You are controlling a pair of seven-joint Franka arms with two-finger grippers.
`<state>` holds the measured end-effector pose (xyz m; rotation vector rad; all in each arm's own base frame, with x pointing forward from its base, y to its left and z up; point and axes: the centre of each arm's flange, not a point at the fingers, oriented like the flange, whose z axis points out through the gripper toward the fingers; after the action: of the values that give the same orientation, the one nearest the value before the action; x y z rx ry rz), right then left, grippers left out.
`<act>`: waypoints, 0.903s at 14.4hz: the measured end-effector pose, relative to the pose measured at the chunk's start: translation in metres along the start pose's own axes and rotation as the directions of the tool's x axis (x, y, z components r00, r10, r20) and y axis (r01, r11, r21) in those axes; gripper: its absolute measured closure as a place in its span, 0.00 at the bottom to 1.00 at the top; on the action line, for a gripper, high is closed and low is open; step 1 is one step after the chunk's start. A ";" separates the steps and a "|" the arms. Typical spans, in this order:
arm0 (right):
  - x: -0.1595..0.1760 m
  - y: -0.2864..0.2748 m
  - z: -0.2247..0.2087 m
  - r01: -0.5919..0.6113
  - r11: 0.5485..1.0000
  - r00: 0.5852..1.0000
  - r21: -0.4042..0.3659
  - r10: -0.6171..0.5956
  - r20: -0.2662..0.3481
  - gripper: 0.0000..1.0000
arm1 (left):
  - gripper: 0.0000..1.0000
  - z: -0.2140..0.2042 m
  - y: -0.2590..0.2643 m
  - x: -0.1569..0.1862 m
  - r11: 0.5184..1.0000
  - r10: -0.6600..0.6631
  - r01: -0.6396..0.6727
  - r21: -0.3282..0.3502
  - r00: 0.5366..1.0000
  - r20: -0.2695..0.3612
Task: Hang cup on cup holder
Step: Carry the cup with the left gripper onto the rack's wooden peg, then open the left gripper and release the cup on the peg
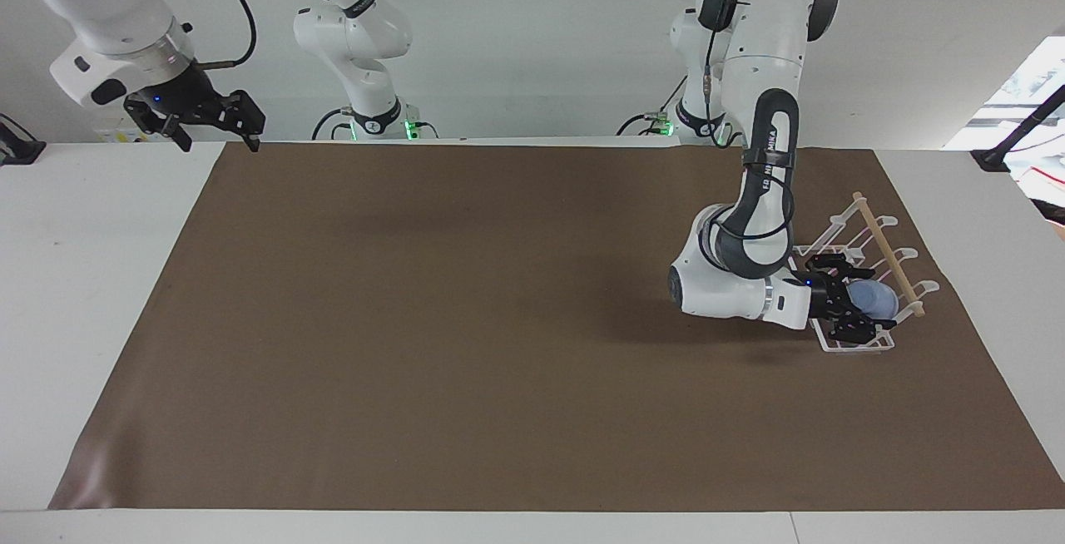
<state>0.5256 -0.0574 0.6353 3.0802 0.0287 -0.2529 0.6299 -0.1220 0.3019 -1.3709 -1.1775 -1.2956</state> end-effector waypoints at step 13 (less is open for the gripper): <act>-0.011 0.018 0.029 -0.025 0.999 1.000 0.026 0.025 -0.002 0.00 | 0.00 -0.017 0.007 0.088 0.998 -0.064 0.062 0.022 0.992 0.106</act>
<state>0.5106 -0.0767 0.6093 3.1041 -0.0126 -0.2501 0.6342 -0.1345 0.3904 -1.4140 -1.3121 -1.2653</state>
